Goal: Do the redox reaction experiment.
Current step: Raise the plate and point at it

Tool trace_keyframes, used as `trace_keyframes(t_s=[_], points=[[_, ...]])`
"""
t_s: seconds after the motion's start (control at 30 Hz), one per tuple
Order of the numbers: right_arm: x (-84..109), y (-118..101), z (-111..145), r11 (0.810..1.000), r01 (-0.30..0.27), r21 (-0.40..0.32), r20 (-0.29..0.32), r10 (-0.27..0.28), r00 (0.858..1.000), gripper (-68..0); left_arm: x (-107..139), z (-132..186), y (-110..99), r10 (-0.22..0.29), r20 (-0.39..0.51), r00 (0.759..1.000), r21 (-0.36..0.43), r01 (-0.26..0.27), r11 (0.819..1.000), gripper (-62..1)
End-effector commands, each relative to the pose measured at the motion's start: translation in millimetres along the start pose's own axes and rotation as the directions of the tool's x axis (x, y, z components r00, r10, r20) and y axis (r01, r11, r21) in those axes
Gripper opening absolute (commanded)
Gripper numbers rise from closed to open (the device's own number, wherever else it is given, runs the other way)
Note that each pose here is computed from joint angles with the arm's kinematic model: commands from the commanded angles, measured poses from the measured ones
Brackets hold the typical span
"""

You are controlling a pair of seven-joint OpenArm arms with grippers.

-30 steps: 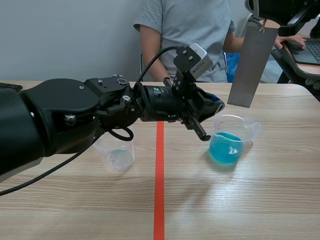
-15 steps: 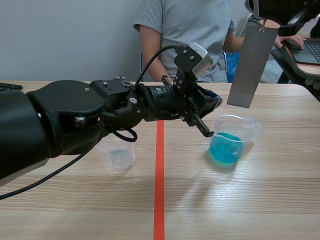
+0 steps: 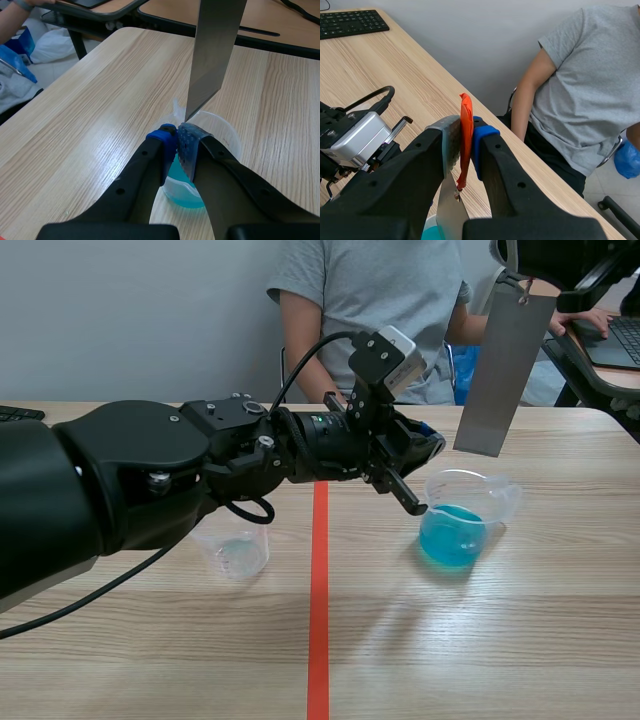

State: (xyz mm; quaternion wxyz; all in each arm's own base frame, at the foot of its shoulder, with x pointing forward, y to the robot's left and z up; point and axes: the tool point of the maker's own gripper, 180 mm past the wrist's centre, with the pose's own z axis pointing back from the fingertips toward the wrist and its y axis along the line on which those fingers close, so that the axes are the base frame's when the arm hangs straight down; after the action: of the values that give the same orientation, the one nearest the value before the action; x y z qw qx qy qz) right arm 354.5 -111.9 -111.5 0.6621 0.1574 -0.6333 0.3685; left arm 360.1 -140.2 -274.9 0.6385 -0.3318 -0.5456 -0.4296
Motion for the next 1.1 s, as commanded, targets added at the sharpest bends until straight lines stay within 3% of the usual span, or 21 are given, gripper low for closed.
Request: trace_keyframes(t_s=[0.0,0.8,1.07], points=[[8.9,-2.8,3.3,1.0,-0.021,-0.001,0.02,0.021,1.0,-66.2,16.2,-2.9,0.5,-0.012,0.041,0.999,-0.007,0.012,1.0,-55.8],[10.1,-2.8,3.3,1.0,-0.021,-0.001,0.027,0.021,0.999,-66.2,14.4,-1.1,2.5,-0.012,0.037,0.999,-0.003,0.012,1.0,-55.8],[11.1,-2.8,3.3,1.0,-0.021,-0.001,0.032,0.021,0.999,-66.2,14.3,29.5,25.0,0.014,0.044,0.999,0.029,-0.015,0.999,-55.8]])
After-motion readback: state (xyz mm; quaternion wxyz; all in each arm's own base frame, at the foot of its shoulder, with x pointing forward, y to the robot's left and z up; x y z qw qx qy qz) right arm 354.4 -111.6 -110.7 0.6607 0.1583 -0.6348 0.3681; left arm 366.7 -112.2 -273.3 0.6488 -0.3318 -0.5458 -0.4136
